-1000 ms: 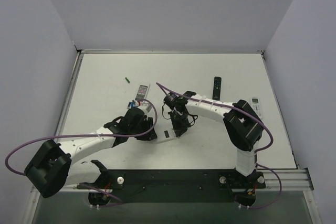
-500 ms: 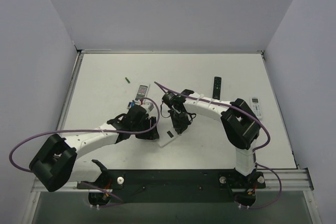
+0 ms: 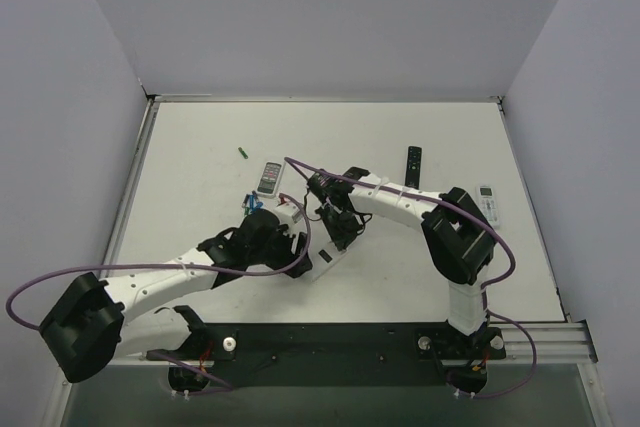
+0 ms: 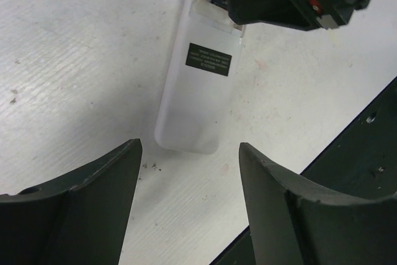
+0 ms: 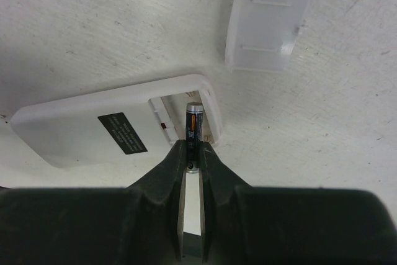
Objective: Load the batteries into the remote control
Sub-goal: Load the battery into the remote control.
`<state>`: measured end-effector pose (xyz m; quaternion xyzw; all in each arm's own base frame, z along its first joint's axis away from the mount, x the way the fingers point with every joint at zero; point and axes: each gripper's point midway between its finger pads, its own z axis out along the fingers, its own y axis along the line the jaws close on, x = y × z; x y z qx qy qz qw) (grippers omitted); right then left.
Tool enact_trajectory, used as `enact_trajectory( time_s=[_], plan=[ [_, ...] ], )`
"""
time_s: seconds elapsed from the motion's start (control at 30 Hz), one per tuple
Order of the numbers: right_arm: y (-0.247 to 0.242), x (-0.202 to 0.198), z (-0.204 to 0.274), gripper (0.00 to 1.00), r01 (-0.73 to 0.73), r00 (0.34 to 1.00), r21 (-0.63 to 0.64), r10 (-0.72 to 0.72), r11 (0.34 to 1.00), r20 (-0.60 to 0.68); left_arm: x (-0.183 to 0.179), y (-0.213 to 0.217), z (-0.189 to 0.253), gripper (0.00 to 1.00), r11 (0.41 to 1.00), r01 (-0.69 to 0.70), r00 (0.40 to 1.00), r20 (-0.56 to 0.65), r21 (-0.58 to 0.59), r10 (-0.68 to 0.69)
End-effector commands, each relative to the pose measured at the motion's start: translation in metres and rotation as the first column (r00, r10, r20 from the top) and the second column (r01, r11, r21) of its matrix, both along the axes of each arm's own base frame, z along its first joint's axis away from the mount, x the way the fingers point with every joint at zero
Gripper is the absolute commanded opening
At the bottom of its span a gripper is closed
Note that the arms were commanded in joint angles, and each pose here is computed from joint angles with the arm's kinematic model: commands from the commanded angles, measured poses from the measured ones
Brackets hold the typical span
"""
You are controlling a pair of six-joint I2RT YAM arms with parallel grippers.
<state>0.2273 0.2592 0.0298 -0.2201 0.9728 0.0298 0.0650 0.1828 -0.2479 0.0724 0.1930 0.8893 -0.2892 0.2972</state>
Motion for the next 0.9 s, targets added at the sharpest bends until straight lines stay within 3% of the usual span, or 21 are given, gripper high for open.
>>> enact_trajectory(
  time_s=[0.0, 0.3, 0.87],
  plan=[
    [-0.004, 0.003, 0.002, 0.00, -0.072, 0.997, -0.025, 0.071, 0.997, -0.017, 0.005, -0.014, 0.002, 0.74, 0.996, 0.077, 0.987, 0.135, 0.044, -0.083],
    [-0.001, -0.001, 0.002, 0.00, -0.103, 0.994, -0.006, 0.103, 0.995, -0.037, 0.002, -0.035, -0.006, 0.77, 0.980, 0.156, 0.948, 0.260, 0.124, -0.184],
    [-0.008, 0.000, -0.002, 0.00, -0.101, 0.995, -0.034, 0.100, 0.994, -0.025, -0.016, -0.045, -0.053, 0.78, 0.927, 0.236, 0.946, 0.151, 0.292, -0.288]
  ],
)
